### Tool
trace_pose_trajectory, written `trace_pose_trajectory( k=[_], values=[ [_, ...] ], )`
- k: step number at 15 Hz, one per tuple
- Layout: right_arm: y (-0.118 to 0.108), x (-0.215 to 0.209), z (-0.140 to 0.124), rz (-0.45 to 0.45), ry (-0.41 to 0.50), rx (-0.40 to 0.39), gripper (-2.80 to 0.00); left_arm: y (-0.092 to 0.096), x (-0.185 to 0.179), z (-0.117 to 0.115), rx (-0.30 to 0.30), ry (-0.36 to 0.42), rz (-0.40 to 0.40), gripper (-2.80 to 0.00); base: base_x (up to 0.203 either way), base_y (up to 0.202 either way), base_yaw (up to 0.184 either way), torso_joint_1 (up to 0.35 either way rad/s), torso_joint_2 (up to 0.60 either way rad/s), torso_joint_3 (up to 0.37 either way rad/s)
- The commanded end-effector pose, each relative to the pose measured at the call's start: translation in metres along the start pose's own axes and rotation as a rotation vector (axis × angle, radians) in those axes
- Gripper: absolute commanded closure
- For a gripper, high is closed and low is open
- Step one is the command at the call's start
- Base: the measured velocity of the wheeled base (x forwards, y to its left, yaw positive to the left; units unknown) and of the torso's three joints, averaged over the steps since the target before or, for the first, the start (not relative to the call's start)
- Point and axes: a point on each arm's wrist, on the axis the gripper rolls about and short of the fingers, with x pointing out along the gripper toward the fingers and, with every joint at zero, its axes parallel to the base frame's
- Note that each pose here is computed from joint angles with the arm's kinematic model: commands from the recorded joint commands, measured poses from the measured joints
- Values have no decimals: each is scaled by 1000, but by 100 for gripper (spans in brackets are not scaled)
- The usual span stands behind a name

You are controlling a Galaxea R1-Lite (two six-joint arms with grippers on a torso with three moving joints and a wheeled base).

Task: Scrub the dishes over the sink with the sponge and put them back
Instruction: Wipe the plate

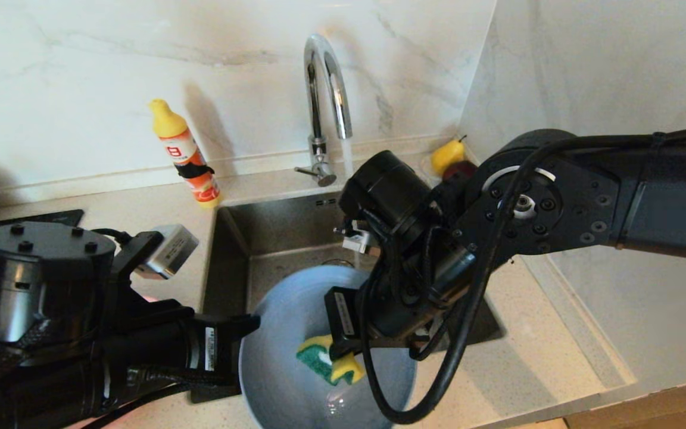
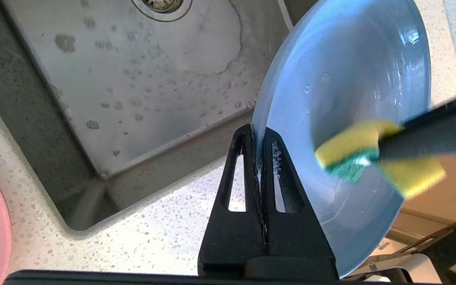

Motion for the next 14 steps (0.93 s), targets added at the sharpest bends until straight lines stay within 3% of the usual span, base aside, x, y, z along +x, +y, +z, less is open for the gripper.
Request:
trace_pose_trajectory(
  k=[1, 3, 6, 14],
  values=[
    [-4, -3, 2, -4, -6, 14, 0, 0, -2, 0, -4, -6, -2, 0, 0, 0, 0, 0, 0, 0],
    [-6, -8, 8, 10, -45, 22, 0, 1, -2, -3, -2, 3, 0, 0, 0, 0, 0, 0, 0, 0],
    [-6, -3, 13, -41, -118, 16, 0, 2, -2, -5, 7, 10, -4, 0, 0, 0, 0, 0, 0, 0],
    [13, 3, 7, 10, -150, -36, 0, -1, -5, -9, 23, 13, -21, 0, 0, 0, 0, 0, 0, 0]
  ],
)
